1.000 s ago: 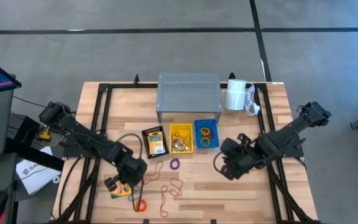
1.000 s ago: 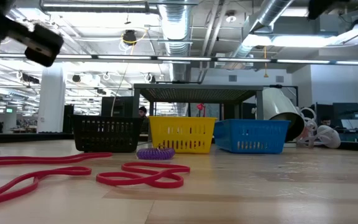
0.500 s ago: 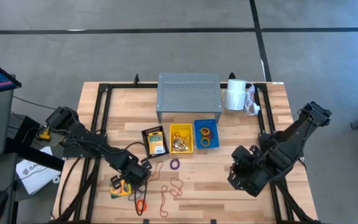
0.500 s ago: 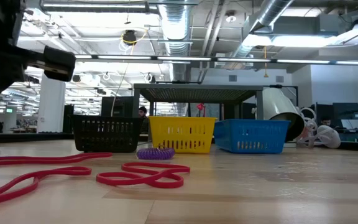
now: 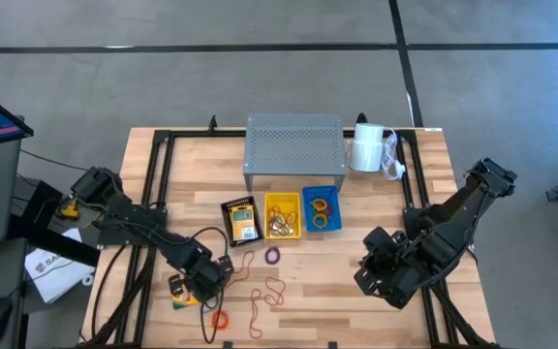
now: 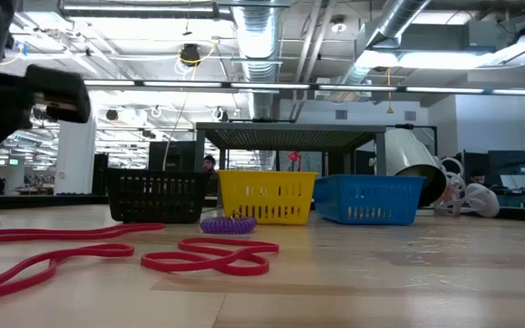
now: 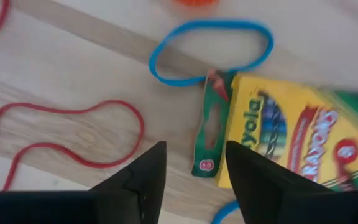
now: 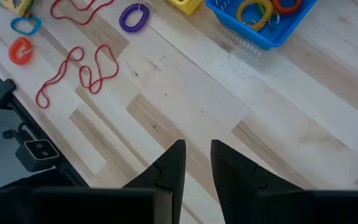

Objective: Pick & Place Office Desk Supplies
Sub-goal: Put the crayon box into the black basket

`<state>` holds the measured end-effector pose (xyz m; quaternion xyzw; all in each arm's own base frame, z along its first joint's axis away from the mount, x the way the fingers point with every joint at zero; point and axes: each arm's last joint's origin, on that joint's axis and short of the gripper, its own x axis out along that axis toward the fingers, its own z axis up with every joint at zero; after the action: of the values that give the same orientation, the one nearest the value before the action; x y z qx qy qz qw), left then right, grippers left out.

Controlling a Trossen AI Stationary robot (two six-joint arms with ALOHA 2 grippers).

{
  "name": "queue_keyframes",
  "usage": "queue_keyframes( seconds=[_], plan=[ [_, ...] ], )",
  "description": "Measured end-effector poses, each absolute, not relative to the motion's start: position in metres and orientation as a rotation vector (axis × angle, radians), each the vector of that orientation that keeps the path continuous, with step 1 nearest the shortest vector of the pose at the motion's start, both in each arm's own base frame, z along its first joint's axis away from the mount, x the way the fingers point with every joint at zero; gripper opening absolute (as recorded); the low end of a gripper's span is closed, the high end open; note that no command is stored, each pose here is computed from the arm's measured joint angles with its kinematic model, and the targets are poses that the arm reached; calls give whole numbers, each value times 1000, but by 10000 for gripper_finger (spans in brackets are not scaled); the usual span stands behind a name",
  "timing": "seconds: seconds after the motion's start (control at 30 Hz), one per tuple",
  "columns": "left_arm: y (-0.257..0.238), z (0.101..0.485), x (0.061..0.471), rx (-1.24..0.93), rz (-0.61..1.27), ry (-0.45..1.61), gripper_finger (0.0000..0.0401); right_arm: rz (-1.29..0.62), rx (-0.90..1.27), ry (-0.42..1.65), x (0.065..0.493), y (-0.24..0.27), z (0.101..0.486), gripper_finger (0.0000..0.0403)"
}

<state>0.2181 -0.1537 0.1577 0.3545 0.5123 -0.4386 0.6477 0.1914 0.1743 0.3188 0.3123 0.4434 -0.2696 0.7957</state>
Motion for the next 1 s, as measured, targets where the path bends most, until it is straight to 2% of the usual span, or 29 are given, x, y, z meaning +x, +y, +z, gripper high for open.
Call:
queue_keyframes(
  seconds=[0.23, 1.0],
  plan=[
    [-158, 148, 211, 897, -970, 1119, 168, -569, 681, 946, 192, 176, 319, 74],
    [-161, 141, 207, 890, -994, 1078, 168, -560, 673, 951, 191, 177, 319, 74]
  ],
)
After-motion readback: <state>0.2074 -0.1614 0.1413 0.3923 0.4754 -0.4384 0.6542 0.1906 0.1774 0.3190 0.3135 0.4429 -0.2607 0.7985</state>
